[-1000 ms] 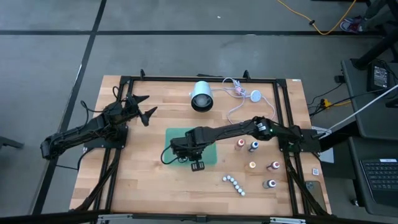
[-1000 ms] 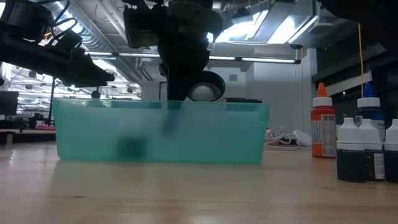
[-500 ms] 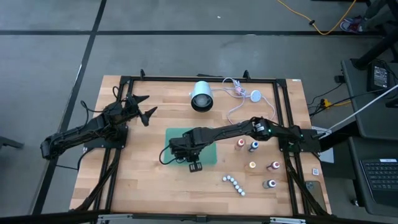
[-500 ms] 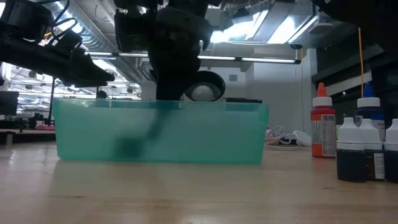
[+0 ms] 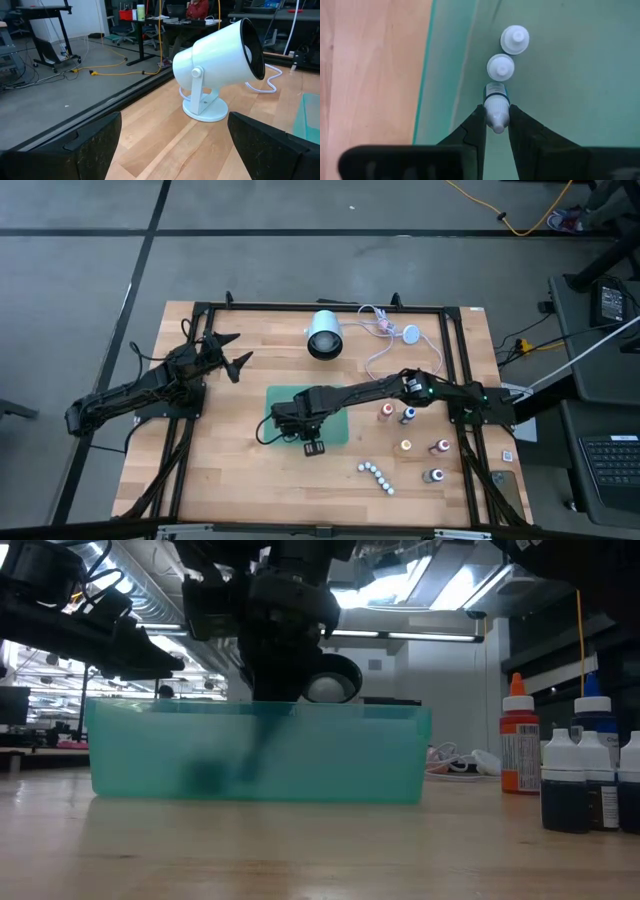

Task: Pick & Place food coloring
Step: Put the small blue food coloring bottle into the bin, then put the small purple food coloring bottle into the bin

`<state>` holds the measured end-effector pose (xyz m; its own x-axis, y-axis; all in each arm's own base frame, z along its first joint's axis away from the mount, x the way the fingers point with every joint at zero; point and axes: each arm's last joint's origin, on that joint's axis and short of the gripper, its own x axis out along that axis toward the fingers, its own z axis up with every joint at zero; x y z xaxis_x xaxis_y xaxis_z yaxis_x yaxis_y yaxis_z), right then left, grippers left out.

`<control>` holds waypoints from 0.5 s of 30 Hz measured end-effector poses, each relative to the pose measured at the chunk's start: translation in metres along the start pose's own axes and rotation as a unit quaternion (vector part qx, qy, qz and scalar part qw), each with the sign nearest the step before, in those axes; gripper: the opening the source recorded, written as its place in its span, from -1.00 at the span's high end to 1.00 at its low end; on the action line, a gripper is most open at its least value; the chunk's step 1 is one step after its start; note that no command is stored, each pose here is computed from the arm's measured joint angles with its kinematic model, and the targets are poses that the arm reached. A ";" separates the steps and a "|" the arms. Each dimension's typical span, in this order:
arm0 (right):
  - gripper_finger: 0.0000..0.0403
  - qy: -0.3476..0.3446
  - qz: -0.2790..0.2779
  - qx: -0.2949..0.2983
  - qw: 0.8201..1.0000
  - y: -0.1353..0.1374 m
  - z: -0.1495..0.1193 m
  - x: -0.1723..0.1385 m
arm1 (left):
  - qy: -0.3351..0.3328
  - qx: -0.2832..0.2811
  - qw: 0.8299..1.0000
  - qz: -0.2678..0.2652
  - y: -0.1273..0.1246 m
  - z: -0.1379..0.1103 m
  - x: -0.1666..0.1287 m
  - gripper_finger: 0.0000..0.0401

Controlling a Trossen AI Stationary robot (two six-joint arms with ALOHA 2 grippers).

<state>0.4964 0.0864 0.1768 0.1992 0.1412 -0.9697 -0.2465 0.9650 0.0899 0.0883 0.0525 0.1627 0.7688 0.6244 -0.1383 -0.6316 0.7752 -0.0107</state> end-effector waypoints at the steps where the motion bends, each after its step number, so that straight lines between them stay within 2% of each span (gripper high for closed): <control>1: 0.63 0.000 0.000 0.000 1.000 0.000 0.000 0.000 | 0.000 0.000 1.000 0.000 0.000 0.000 0.000 -0.80; 15: 0.34 -0.004 -0.001 0.001 1.000 -0.001 0.001 0.000 | 0.000 0.000 1.000 0.000 0.000 0.000 0.000 -0.80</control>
<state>0.4973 0.0855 0.1769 0.2063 0.1416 -0.9682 -0.2451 0.9654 0.0890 0.0883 0.0525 0.1628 0.7689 0.6243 -0.1381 -0.6315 0.7753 -0.0108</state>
